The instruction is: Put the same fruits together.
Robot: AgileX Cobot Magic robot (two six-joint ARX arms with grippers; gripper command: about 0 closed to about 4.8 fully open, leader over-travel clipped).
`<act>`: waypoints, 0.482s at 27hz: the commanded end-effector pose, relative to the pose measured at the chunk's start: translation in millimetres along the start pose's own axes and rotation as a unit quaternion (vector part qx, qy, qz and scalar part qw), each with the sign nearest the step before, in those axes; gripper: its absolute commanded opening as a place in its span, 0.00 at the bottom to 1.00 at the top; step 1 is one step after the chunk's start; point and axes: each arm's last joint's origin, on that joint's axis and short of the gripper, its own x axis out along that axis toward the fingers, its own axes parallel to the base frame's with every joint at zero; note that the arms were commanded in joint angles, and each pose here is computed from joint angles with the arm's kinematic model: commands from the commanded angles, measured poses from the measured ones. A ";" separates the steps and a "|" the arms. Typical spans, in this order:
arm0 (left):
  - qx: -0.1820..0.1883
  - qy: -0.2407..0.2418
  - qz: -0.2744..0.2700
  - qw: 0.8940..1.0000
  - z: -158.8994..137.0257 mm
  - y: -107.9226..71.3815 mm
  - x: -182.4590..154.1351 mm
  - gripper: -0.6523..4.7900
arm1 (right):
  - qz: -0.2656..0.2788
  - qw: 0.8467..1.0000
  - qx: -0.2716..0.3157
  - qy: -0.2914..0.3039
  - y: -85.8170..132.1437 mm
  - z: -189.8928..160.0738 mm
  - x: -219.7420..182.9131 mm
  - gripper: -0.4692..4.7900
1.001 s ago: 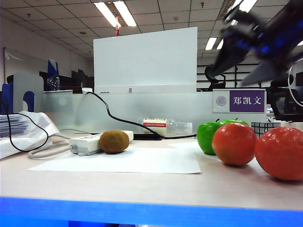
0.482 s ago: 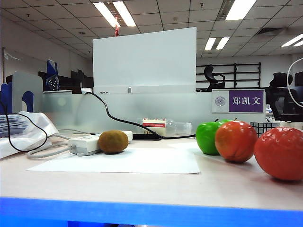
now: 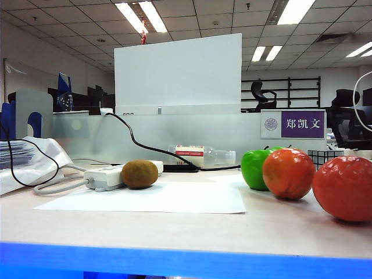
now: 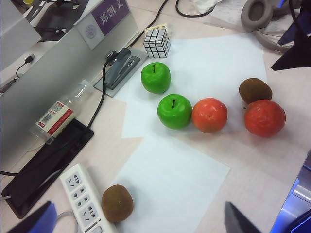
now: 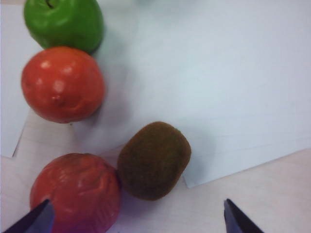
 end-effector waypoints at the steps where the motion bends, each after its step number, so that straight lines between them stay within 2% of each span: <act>1: 0.001 -0.013 -0.007 1.000 1.9 -0.3 -2.2 1.00 | 0.000 1.000 0.019 -0.008 -2.1 0.8 7.0 1.00; 7: 0.001 -0.014 -0.008 1.000 2.0 -0.4 -2.2 1.00 | 0.010 0.998 0.059 0.021 -4.4 0.8 23.5 1.00; 10: 0.001 -0.019 -0.017 1.000 2.3 -0.9 -2.2 1.00 | 0.019 0.998 0.055 0.033 2.2 1.2 31.5 1.00; 13: 0.001 -0.019 -0.017 1.000 2.2 -0.9 -2.2 1.00 | 0.007 0.999 0.039 0.027 11.1 3.9 39.3 1.00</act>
